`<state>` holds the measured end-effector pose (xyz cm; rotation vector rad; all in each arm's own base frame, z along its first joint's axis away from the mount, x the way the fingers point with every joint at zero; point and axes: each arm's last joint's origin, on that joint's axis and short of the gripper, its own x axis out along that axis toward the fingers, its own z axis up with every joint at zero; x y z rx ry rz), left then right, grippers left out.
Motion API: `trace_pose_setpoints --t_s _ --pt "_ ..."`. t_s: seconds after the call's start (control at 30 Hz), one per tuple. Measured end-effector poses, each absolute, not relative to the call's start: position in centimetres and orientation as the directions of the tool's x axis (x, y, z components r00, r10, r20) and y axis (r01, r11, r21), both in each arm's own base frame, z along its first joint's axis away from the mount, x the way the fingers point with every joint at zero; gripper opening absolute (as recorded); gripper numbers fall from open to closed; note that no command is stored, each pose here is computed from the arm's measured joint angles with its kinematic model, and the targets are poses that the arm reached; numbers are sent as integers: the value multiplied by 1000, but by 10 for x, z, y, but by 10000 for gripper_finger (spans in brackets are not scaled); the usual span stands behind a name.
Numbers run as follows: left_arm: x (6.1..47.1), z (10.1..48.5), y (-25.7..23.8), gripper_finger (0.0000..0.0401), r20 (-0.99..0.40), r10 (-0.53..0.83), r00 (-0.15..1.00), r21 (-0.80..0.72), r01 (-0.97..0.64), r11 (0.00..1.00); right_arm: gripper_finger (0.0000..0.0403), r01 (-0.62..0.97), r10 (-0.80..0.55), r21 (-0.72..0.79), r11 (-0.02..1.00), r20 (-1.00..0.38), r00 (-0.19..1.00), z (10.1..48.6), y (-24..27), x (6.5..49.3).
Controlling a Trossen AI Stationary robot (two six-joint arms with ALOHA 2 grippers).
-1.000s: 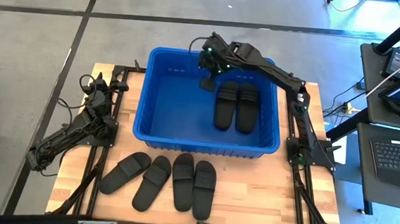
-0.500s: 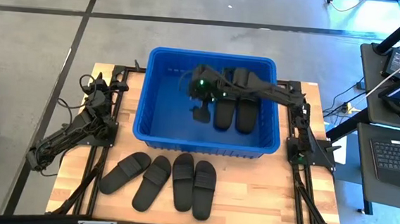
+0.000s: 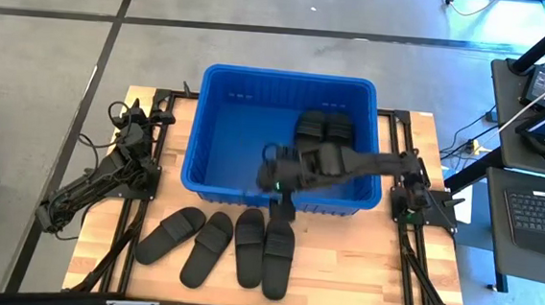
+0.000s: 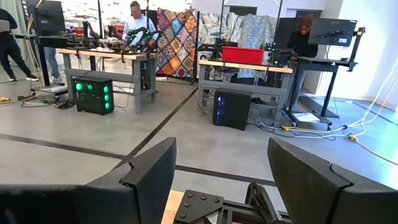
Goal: Pick and place slides into bin
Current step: Put the black slide in the blue bin
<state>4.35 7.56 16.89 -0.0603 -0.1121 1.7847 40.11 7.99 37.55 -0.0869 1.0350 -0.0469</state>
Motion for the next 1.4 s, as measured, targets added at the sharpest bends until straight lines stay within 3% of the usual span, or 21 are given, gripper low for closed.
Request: trace_pose_setpoints --t_s 0.2,0.53,0.8,1.23,1.4 --pt "44 169 76 248 20 976 -215 -109 -971 -212 332 14 -45 -44 999 -851 524 375 141 383" --pt "44 169 76 248 20 976 -216 3 -976 -216 332 130 -189 -138 982 -764 617 372 215 351" --pt "44 169 76 248 20 976 -215 3 -977 -215 332 98 -225 -206 974 -792 568 327 253 359" --pt "44 169 76 248 20 976 -216 2 -976 -216 332 54 -338 -348 936 -843 418 233 274 389" --pt "43 169 76 248 20 976 -216 2 -976 -216 332 49 -353 -364 930 -848 397 222 272 393"
